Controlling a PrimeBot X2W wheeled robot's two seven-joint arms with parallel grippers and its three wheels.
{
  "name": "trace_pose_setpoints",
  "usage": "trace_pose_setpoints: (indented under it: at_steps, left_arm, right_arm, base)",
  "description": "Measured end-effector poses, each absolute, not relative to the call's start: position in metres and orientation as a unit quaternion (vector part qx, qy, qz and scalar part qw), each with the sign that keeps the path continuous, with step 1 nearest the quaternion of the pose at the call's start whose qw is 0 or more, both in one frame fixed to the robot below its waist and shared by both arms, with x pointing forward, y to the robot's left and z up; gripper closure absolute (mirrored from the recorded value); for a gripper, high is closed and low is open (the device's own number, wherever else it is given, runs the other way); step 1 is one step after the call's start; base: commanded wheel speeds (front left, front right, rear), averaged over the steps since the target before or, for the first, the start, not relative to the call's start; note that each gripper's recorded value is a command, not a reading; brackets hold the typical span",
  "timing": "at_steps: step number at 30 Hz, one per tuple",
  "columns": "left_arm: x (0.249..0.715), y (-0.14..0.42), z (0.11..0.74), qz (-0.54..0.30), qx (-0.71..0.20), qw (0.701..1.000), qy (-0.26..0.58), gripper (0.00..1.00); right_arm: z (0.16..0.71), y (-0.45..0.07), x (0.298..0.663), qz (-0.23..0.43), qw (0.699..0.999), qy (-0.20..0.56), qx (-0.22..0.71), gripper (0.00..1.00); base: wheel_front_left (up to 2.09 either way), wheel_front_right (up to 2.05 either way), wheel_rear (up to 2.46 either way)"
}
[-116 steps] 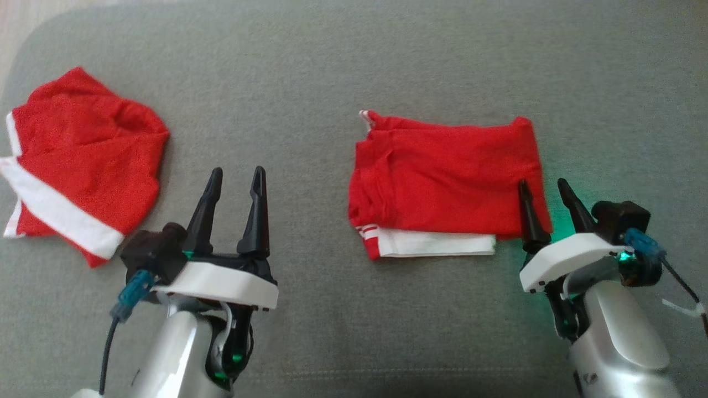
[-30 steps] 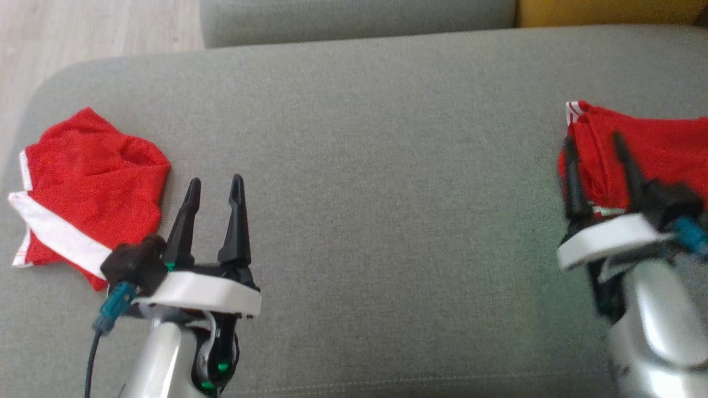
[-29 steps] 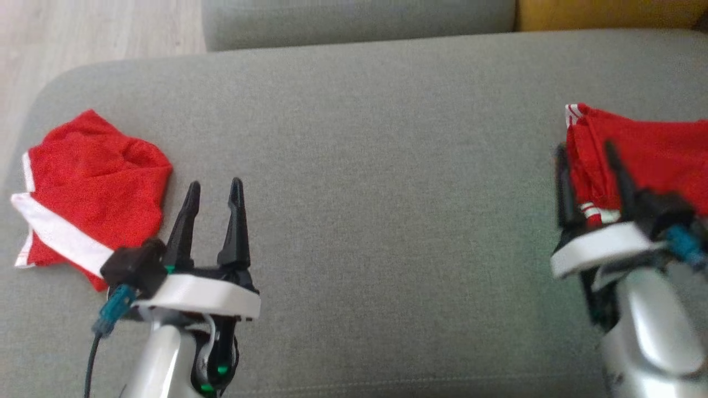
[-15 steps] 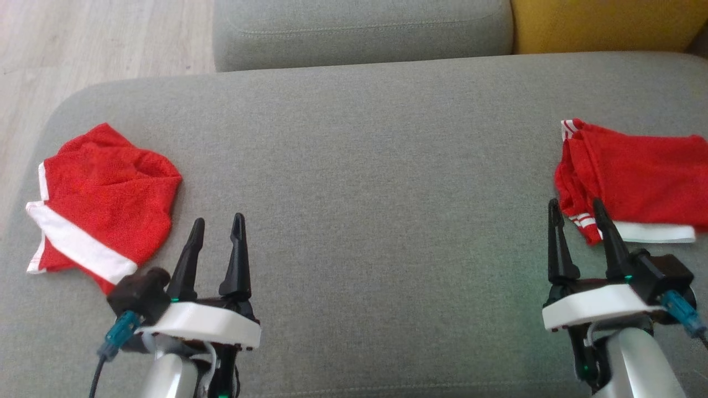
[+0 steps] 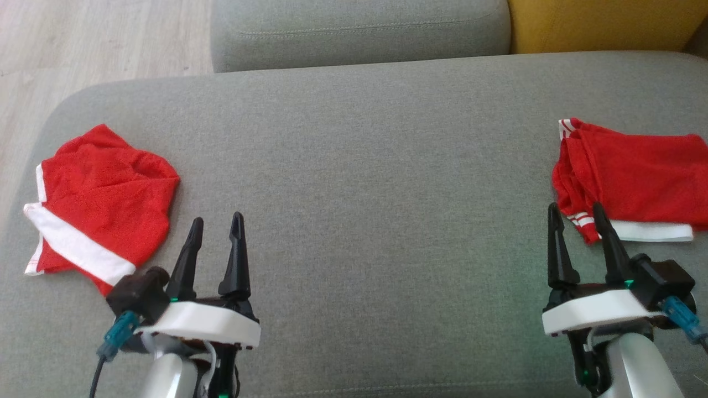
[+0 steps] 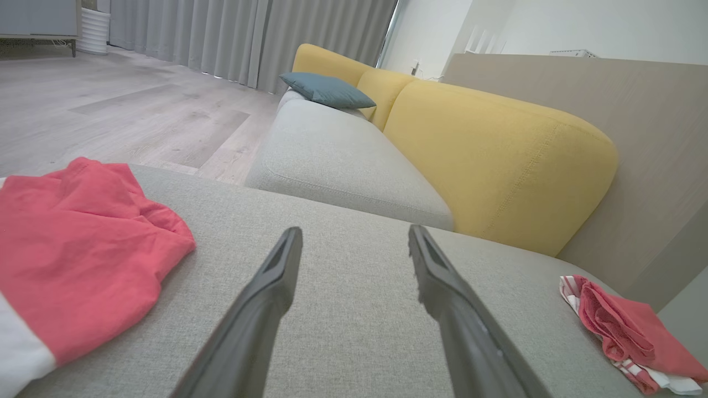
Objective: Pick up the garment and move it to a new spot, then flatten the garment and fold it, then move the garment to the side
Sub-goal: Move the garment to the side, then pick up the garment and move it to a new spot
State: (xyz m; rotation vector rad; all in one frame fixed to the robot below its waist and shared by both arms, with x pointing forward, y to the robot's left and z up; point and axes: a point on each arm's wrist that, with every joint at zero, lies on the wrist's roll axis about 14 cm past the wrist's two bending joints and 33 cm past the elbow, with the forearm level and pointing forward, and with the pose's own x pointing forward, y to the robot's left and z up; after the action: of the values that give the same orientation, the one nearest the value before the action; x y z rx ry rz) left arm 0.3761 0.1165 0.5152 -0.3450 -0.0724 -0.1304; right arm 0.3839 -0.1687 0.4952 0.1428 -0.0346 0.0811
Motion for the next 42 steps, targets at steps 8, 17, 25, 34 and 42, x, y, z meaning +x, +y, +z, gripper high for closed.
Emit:
trace_pose_setpoints:
  at_steps: [8, 17, 25, 34, 42]
  left_arm:
    - [0.376, 0.116, 0.516, -0.065, -0.171, 0.982, -0.037, 0.0]
    - [0.376, 0.116, 0.517, -0.064, -0.171, 0.982, -0.038, 0.0]
    - [0.374, 0.12, 0.517, -0.058, -0.171, 0.983, -0.04, 0.0]
    - [0.363, 0.146, 0.52, -0.021, -0.168, 0.984, -0.049, 0.0]
    - [0.338, 0.194, 0.523, 0.054, -0.161, 0.983, -0.067, 0.0]
  right_arm:
    - [0.496, -0.167, 0.383, 0.042, 0.996, -0.019, 0.075, 0.0]
    - [0.497, -0.166, 0.384, 0.044, 0.996, -0.019, 0.075, 0.0]
    - [0.497, -0.161, 0.386, 0.052, 0.996, -0.02, 0.076, 0.0]
    - [0.488, -0.131, 0.388, 0.093, 0.992, -0.003, 0.082, 0.0]
    - [0.489, -0.074, 0.397, 0.173, 0.981, 0.003, 0.089, 0.0]
  base:
    - [0.0, 0.0, 0.0]
    - [0.0, 0.0, 0.0]
    - [0.0, 0.0, 0.0]
    - [0.0, 0.0, 0.0]
    - [0.0, 0.0, 0.0]
